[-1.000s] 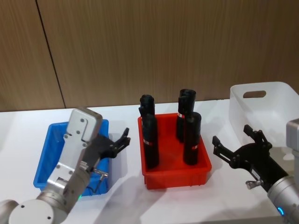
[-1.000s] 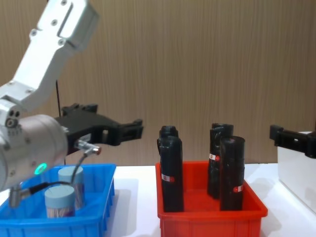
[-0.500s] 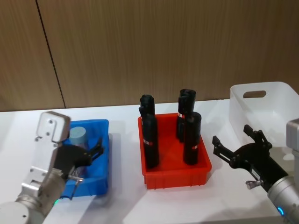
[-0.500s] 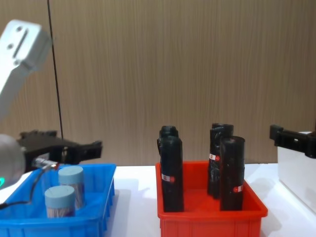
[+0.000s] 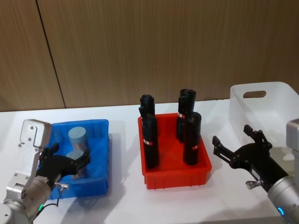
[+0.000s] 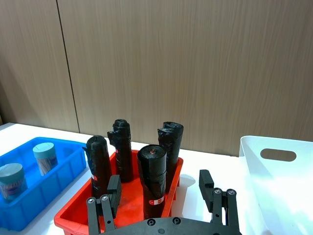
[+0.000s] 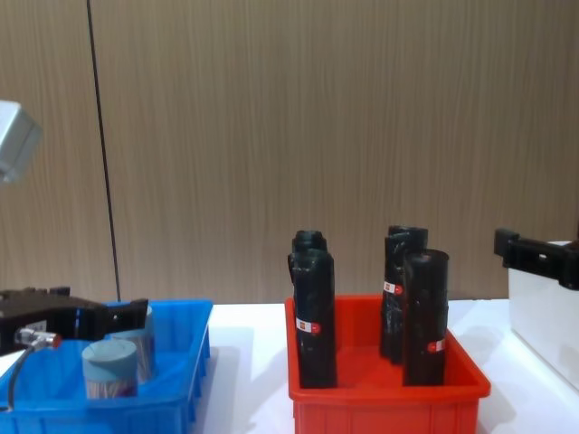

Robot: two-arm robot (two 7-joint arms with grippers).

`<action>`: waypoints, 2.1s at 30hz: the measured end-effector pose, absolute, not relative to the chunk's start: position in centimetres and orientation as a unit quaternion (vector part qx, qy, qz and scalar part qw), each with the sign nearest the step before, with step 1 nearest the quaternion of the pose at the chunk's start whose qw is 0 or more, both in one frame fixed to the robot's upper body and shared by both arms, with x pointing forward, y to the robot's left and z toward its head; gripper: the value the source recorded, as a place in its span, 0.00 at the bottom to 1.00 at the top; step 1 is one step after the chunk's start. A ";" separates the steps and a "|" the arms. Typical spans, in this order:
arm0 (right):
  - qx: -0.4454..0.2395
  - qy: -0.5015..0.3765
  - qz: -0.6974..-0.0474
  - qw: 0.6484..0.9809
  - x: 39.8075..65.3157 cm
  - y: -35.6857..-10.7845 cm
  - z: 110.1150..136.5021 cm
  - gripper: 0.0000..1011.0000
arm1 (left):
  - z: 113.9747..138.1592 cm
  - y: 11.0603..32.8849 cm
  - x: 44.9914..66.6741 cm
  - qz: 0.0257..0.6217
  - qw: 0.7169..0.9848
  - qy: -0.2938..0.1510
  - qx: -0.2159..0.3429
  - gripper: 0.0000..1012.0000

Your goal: Pick the cotton swabs from the blue box and place them into the white box.

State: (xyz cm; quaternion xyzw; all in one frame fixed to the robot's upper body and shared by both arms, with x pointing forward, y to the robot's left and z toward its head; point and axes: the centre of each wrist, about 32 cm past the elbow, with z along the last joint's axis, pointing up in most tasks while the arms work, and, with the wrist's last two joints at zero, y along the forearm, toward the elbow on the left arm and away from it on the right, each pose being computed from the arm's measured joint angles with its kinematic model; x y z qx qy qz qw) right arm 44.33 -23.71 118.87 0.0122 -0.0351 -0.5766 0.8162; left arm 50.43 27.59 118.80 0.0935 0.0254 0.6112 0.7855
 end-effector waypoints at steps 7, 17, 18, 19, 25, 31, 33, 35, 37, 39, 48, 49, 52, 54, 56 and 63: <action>0.012 -0.035 -0.577 0.816 44.3 -23.7 118.9 0.99 | 118.1 28.8 51.4 0.605 0.789 0.042 0.095 0.99; 0.012 -0.035 -0.577 0.816 44.3 -23.7 118.9 0.99 | 117.5 29.9 52.6 0.595 0.796 0.056 0.096 0.99; 0.012 -0.035 -0.577 0.816 44.3 -23.7 118.9 0.99 | 117.4 30.0 52.7 0.595 0.796 0.057 0.096 0.99; 0.012 -0.035 -0.577 0.816 44.3 -23.7 118.9 0.99 | 117.4 30.0 52.8 0.594 0.797 0.057 0.096 0.99; 0.012 -0.035 -0.577 0.816 44.3 -23.7 118.9 0.99 | 117.1 30.4 53.5 0.587 0.801 0.063 0.098 0.99; 0.012 -0.035 -0.577 0.816 44.3 -23.7 118.9 0.99 | 116.8 30.8 54.1 0.581 0.804 0.069 0.102 0.99; 0.012 -0.035 -0.577 0.816 44.3 -23.7 118.9 0.99 | 116.6 30.9 54.3 0.579 0.805 0.072 0.103 0.99; 0.012 -0.035 -0.577 0.816 44.3 -23.7 118.9 0.99 | 116.5 31.0 54.5 0.577 0.807 0.075 0.105 0.99; 0.012 -0.035 -0.577 0.816 44.3 -23.7 118.9 0.99 | 116.4 31.1 54.6 0.575 0.807 0.076 0.106 0.99; 0.012 -0.035 -0.577 0.816 44.3 -23.7 118.9 0.99 | 116.2 31.1 54.8 0.573 0.809 0.079 0.108 0.99; 0.012 -0.035 -0.577 0.816 44.3 -23.7 118.9 0.99 | 115.6 31.3 55.3 0.564 0.813 0.088 0.115 0.99; 0.012 -0.035 -0.577 0.816 44.3 -23.7 118.9 0.99 | 115.5 31.3 55.4 0.563 0.813 0.090 0.116 0.99; 0.012 -0.035 -0.577 0.816 44.3 -23.7 118.9 0.99 | 115.4 31.3 55.5 0.560 0.815 0.091 0.118 0.99; 0.012 -0.035 -0.577 0.816 44.3 -23.7 118.9 0.99 | 115.2 31.3 55.7 0.558 0.816 0.094 0.121 0.97; 0.012 -0.035 -0.577 0.816 44.3 -23.7 118.9 0.99 | 115.2 31.3 55.8 0.556 0.816 0.095 0.123 0.95; 0.012 -0.035 -0.577 0.816 44.3 -23.7 118.9 0.99 | 115.1 31.3 56.0 0.554 0.817 0.094 0.129 0.75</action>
